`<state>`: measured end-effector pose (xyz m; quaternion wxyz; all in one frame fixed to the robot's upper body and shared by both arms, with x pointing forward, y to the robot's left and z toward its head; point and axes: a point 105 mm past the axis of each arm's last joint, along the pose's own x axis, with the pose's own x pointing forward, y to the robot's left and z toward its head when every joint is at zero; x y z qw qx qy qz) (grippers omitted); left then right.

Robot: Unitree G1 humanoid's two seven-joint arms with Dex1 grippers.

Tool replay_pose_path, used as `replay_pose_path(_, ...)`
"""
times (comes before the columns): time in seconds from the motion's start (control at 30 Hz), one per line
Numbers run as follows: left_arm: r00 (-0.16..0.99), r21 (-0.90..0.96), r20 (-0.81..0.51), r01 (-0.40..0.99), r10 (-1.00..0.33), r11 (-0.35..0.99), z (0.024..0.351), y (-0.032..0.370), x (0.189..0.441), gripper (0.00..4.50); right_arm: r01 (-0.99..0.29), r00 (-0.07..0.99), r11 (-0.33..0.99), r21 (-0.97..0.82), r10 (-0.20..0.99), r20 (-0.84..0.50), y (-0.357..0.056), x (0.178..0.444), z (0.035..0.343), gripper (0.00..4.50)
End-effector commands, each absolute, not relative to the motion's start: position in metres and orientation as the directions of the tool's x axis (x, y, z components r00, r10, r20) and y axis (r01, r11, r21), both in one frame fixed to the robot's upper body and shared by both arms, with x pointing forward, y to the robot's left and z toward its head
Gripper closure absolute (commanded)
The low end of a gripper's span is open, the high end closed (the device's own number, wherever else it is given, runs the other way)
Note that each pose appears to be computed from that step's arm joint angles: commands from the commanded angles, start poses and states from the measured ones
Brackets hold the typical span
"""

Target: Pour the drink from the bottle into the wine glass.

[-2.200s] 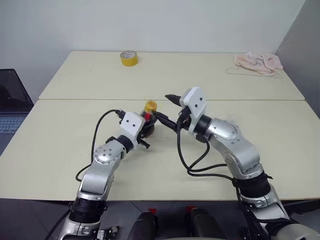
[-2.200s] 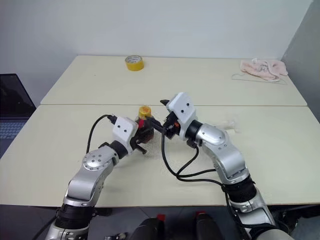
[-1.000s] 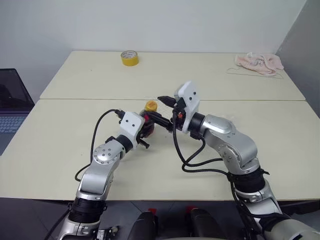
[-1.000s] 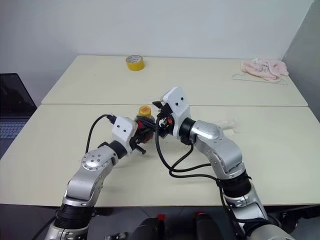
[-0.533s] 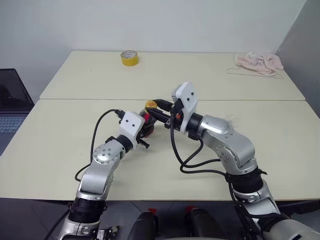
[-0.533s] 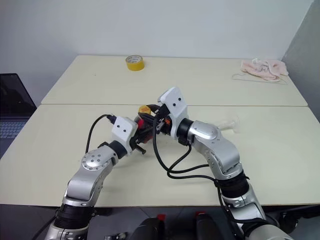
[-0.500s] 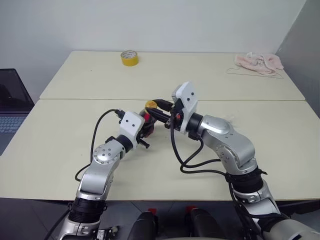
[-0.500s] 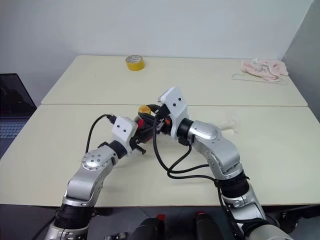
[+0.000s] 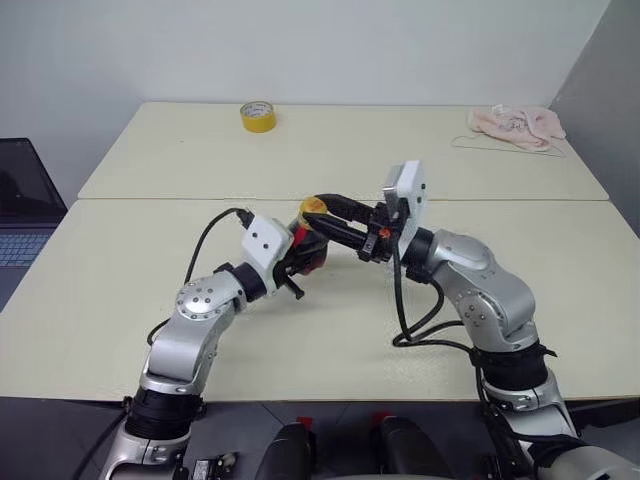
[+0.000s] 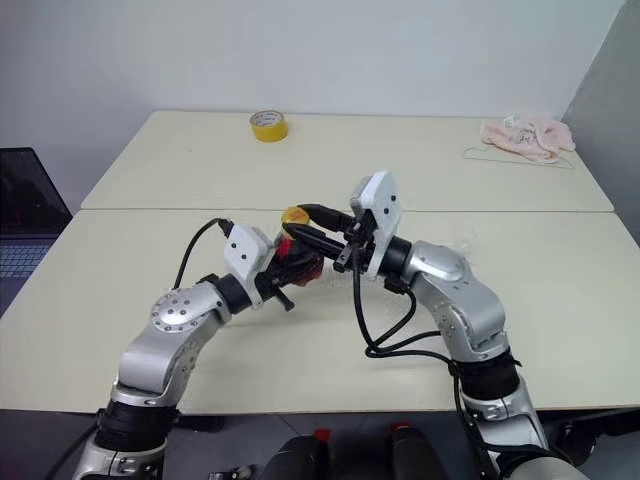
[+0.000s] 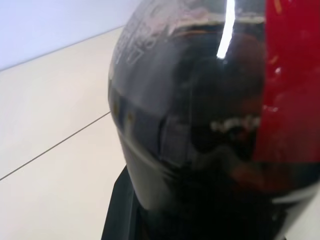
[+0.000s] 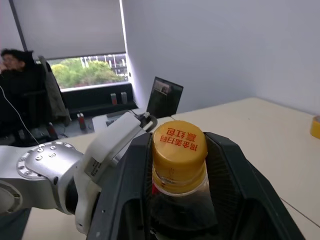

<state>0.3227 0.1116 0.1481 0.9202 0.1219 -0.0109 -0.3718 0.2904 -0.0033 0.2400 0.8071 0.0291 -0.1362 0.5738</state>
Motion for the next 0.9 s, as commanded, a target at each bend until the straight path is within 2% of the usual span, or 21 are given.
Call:
replay_pose_path(0.03,0.711,0.216,-0.03,0.691,-0.702,0.69,0.162,0.111,0.32,3.86,-0.946,0.225,0.29,-0.145,0.909,0.352,-0.003,0.274,0.267,3.28)
replay_pose_path(0.2,0.7,0.183,-0.028,0.706,-0.714,0.685,0.159,0.104,0.314,3.86,-0.931,0.318,0.36,-0.056,0.879,0.355,-0.016,0.278,0.26,3.28)
replay_pose_path(0.4,0.75,0.203,0.007,0.647,-0.661,0.735,0.163,0.104,0.318,3.86,-0.837,0.487,0.535,-0.117,0.825,0.285,-0.046,0.288,0.236,3.28)
replay_pose_path(0.53,0.828,0.25,0.066,0.526,-0.557,0.813,0.169,0.108,0.329,3.86,-0.605,0.686,0.747,-0.274,0.664,0.298,-0.095,0.297,0.22,3.28)
replay_pose_path(0.63,0.835,0.253,0.092,0.507,-0.542,0.824,0.17,0.104,0.329,3.86,-0.498,0.771,0.82,-0.282,0.568,0.289,-0.122,0.297,0.203,3.28)
replay_pose_path(0.73,0.832,0.239,0.115,0.507,-0.542,0.828,0.171,0.097,0.328,3.86,-0.326,0.893,0.913,-0.245,0.382,0.237,-0.163,0.294,0.171,3.28)
replay_pose_path(0.9,0.817,0.231,0.122,0.529,-0.563,0.817,0.172,0.09,0.326,3.86,-0.12,0.983,0.97,-0.212,0.146,0.112,-0.208,0.287,0.127,3.28)
